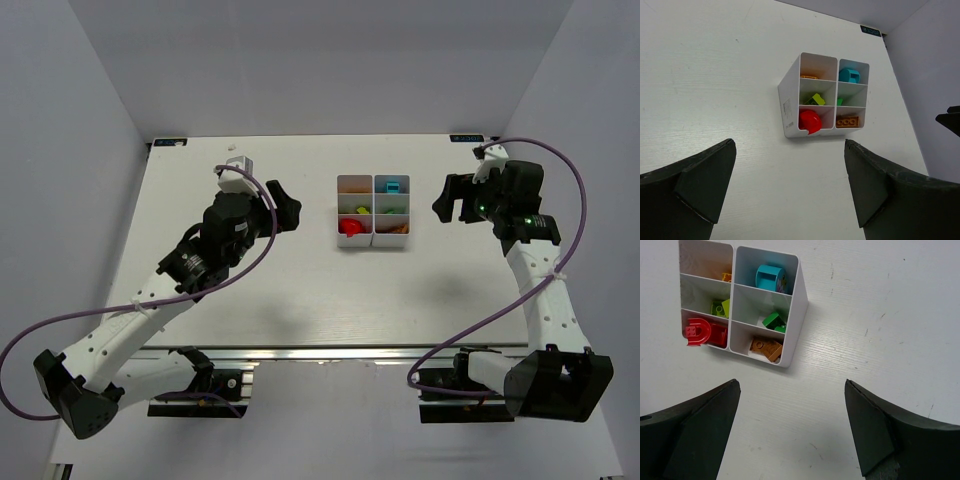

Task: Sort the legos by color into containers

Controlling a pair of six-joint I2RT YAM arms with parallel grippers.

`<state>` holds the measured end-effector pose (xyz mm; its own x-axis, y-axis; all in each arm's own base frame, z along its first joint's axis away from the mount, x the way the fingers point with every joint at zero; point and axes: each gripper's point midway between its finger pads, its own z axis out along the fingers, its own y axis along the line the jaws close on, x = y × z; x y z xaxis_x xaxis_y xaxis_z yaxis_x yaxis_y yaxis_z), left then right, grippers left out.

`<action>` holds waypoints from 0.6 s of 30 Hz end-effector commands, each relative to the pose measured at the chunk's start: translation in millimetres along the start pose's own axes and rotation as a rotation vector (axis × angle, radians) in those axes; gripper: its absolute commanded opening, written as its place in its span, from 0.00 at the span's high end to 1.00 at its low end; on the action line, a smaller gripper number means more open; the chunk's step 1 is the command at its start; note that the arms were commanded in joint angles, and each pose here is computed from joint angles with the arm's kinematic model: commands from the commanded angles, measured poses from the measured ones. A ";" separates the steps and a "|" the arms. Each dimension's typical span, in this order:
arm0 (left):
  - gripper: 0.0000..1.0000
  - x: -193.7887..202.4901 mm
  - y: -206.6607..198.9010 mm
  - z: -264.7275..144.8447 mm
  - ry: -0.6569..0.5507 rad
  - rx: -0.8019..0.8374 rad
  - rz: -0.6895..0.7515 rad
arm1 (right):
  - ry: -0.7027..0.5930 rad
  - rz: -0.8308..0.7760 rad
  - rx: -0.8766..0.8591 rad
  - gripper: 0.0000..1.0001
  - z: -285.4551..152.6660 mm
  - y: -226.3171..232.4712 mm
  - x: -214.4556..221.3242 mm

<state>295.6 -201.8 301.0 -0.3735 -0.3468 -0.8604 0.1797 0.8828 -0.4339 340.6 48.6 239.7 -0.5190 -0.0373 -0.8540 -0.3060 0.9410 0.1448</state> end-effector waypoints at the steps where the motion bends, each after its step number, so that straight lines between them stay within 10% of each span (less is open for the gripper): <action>1: 0.02 -11.7 -0.4 -7.1 -0.027 0.000 -0.011 | -0.066 -0.023 0.015 0.11 -4.9 -2.4 -18.0; 18: 0.02 -10.6 -1.3 -3.0 -0.024 -0.002 -0.005 | -0.069 -0.021 0.022 0.11 -3.7 -4.1 -17.9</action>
<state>295.9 -202.1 300.5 -0.3748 -0.3477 -0.8594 0.1785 0.8826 -0.4349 343.2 48.0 242.3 -0.5062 -0.0375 -0.8616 -0.3052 0.9422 0.1382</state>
